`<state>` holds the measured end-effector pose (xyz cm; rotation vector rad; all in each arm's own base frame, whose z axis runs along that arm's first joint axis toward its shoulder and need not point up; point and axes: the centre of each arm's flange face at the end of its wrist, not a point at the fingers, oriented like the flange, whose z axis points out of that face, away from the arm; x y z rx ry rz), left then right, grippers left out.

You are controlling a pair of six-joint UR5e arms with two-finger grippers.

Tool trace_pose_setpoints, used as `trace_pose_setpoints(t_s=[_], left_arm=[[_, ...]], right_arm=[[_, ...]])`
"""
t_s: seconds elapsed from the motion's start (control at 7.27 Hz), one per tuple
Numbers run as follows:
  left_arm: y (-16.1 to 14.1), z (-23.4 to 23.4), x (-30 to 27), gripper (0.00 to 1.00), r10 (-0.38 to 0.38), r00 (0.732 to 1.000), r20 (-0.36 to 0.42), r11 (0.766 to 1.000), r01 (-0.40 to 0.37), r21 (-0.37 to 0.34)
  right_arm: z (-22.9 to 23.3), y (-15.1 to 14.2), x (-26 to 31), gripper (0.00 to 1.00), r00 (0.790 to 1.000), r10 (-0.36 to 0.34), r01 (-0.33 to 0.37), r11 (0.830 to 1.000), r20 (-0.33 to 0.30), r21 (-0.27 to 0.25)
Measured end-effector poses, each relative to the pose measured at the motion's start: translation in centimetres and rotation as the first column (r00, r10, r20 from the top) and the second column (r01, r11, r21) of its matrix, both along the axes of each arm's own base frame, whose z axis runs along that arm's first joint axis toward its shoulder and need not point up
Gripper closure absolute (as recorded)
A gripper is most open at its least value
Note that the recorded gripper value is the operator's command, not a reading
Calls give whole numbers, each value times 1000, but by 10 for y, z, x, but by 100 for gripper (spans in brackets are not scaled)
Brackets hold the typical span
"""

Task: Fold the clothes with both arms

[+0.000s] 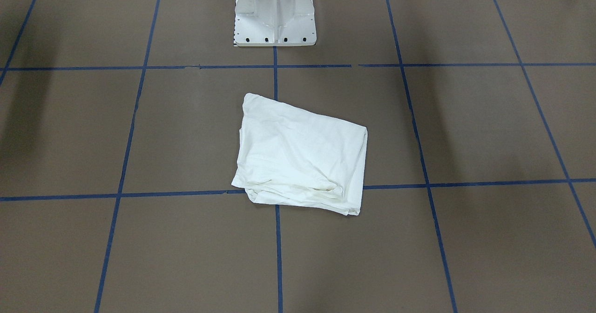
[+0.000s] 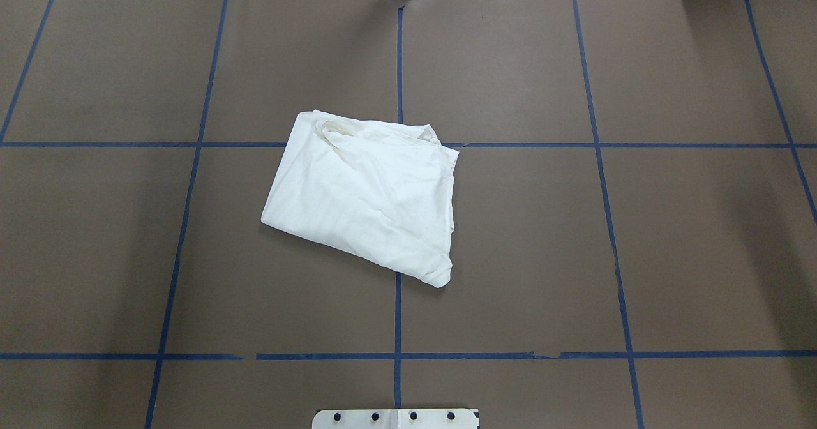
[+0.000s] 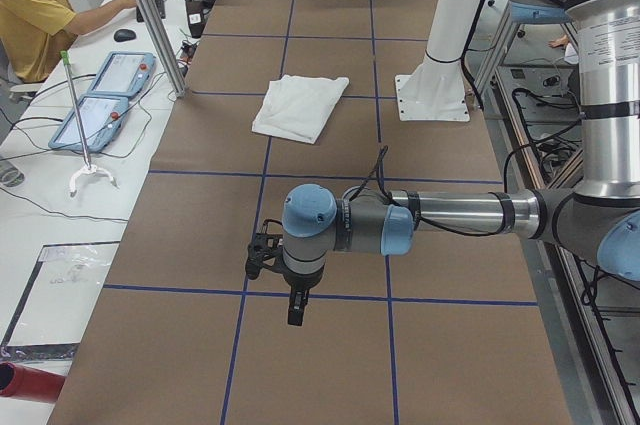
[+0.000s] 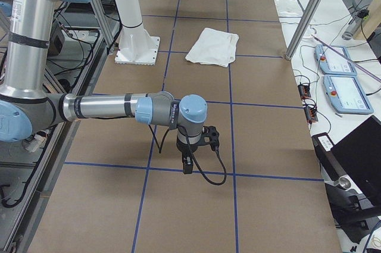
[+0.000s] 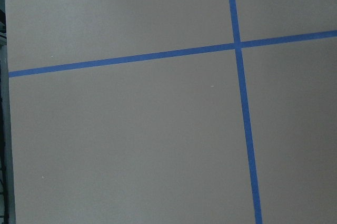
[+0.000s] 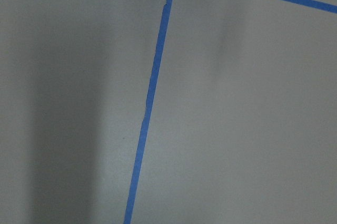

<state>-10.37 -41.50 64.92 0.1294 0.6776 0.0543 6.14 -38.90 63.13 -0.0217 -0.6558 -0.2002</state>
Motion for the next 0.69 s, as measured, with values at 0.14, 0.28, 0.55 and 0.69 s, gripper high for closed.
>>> trace_pose_setpoints(t_s=[0.14,0.28,0.55,0.69], left_arm=[[1,0,0,0,0,1000,1,1000,0,-1],[1,0,0,0,0,1000,2,1000,0,0],[1,-1,0,0,0,1000,2,1000,0,1],[0,-2,0,0,1,1000,2,1000,-1,4]], right_arm=[[0,0,0,0,1000,1,-1,1000,1,0],[1,0,0,0,1000,1,-1,1000,1,-2],[1,1,0,0,1000,2,-2,1000,2,-5],[1,1,0,0,1000,3,-3,1000,2,-6]])
